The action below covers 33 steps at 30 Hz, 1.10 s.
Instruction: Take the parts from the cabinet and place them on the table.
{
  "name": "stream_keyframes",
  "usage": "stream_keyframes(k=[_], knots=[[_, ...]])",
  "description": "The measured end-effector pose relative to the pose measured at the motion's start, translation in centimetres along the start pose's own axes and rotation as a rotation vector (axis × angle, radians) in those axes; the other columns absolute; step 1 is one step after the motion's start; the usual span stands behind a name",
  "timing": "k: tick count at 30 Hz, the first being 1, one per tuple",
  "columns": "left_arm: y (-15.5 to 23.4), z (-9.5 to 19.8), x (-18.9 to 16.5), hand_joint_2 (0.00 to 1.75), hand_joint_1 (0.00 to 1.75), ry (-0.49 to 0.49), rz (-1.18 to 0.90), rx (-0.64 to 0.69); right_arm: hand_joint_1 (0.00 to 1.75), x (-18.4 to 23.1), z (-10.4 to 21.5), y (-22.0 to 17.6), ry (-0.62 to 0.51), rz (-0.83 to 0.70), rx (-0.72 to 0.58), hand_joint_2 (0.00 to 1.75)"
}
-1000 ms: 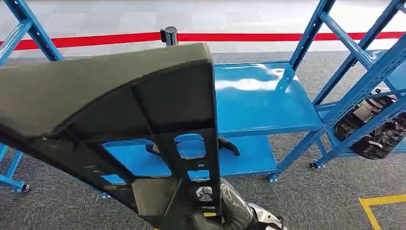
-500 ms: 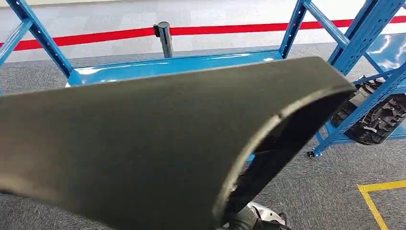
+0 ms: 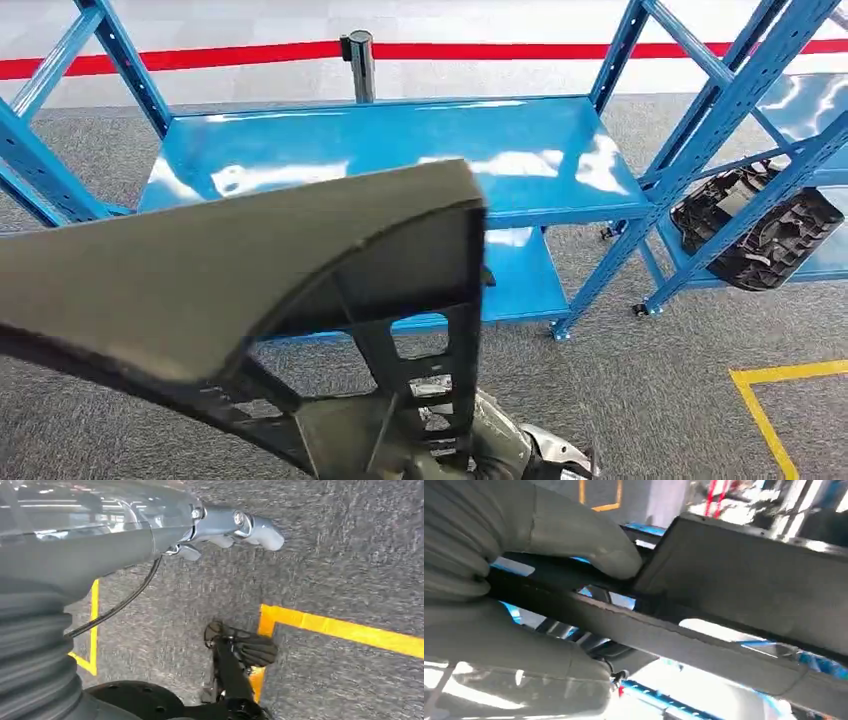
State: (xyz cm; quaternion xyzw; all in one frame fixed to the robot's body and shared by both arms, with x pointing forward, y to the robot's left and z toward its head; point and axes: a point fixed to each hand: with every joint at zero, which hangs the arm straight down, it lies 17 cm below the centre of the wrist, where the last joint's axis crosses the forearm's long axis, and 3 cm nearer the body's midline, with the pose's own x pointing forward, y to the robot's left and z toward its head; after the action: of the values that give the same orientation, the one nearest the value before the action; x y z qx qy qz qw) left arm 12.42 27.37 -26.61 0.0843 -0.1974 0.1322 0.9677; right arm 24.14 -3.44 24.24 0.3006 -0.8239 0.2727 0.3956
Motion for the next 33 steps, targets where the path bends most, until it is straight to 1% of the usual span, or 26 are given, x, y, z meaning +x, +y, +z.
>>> stream_keyframes(k=[3,8,18,26,33], knots=[[0.0,0.0,0.1,1.75,0.00,-0.008,0.002,0.000,1.75,-1.7,0.5,-0.5,0.058,0.049,-0.010,1.75],[-0.2,0.0,0.5,1.75,0.00,-0.016,0.000,-0.004,1.75,-3.7,0.5,-1.4,0.120,0.143,0.002,1.75],[-0.3,-0.1,1.0,1.75,0.00,-0.037,-0.013,-0.021,1.75,-6.2,0.1,-3.1,0.172,0.193,-0.004,1.75],[0.0,-0.1,1.2,1.75,0.00,-0.053,-0.021,-0.016,1.75,-6.0,-0.1,-4.5,0.155,0.228,-0.041,1.75],[0.6,-0.2,1.5,1.75,0.00,-0.067,-0.015,-0.006,1.75,-3.4,-0.2,-5.9,0.080,0.258,-0.101,1.75]])
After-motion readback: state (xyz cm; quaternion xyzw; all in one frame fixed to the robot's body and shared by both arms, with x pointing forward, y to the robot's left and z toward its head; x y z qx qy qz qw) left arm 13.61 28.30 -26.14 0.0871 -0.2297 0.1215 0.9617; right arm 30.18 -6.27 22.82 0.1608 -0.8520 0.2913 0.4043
